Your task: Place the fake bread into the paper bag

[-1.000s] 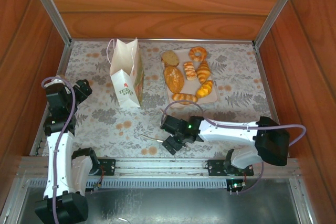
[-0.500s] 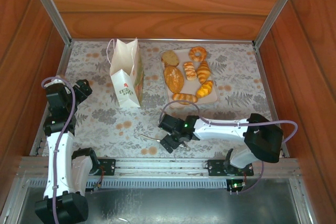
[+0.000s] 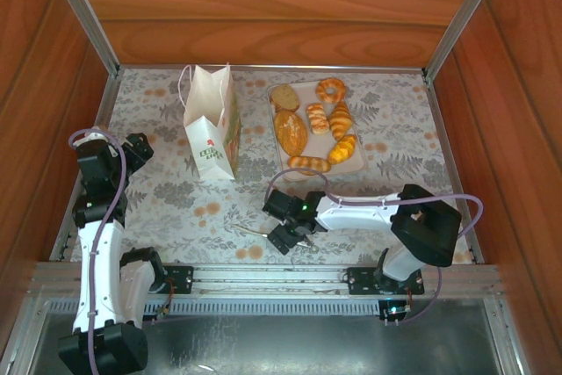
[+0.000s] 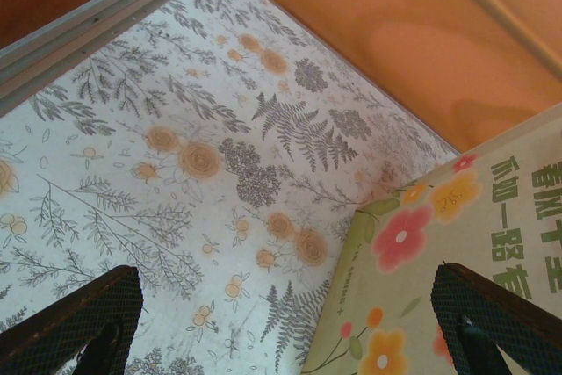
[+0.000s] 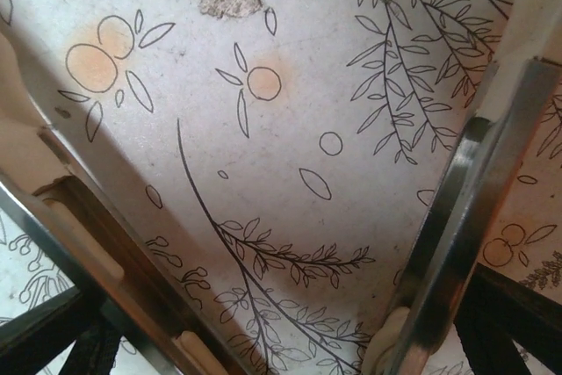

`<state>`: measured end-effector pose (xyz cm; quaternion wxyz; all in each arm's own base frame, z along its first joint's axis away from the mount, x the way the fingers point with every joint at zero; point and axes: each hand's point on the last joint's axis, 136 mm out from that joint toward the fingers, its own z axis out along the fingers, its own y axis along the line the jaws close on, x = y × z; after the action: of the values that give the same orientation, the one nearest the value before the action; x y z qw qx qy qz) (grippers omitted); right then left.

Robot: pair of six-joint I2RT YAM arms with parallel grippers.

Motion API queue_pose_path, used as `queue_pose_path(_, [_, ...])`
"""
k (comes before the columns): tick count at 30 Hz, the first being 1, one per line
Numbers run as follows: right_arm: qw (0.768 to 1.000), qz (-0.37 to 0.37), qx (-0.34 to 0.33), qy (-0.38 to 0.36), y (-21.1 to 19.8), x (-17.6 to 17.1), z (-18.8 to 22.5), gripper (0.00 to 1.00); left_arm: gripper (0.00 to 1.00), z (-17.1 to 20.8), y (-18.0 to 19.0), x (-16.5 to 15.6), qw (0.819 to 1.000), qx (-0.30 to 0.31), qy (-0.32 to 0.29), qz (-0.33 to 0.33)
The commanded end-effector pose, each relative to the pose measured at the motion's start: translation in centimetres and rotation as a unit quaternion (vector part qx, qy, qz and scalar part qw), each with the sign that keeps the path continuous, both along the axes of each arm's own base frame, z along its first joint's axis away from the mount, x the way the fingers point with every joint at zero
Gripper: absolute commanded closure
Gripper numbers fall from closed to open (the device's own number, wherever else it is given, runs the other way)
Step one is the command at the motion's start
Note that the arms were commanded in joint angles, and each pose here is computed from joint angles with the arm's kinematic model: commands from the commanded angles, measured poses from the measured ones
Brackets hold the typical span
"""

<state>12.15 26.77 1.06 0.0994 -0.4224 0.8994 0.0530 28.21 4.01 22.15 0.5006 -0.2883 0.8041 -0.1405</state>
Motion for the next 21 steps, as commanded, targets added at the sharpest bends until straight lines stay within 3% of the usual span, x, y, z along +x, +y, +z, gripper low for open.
queue_pose_path(1, [0.999,0.008,-0.021,0.040,-0.3,-1.1,-1.1,0.05,0.10,1.4,0.4,0.1,1.000,0.015,-0.016,0.003])
queue_pose_path(7, [1.000,0.007,-0.020,0.022,-0.2,-0.5,0.0,0.18,0.10,1.6,0.5,0.1,1.000,0.017,-0.017,0.005])
queue_pose_path(13, [0.998,-0.023,0.044,-0.032,0.4,1.2,3.8,0.22,0.10,1.6,0.5,0.1,1.000,0.018,-0.018,0.006])
queue_pose_path(21, [0.988,-0.091,0.117,-0.047,-0.6,3.0,7.6,0.29,0.10,2.7,0.5,0.2,0.999,0.020,-0.029,0.003])
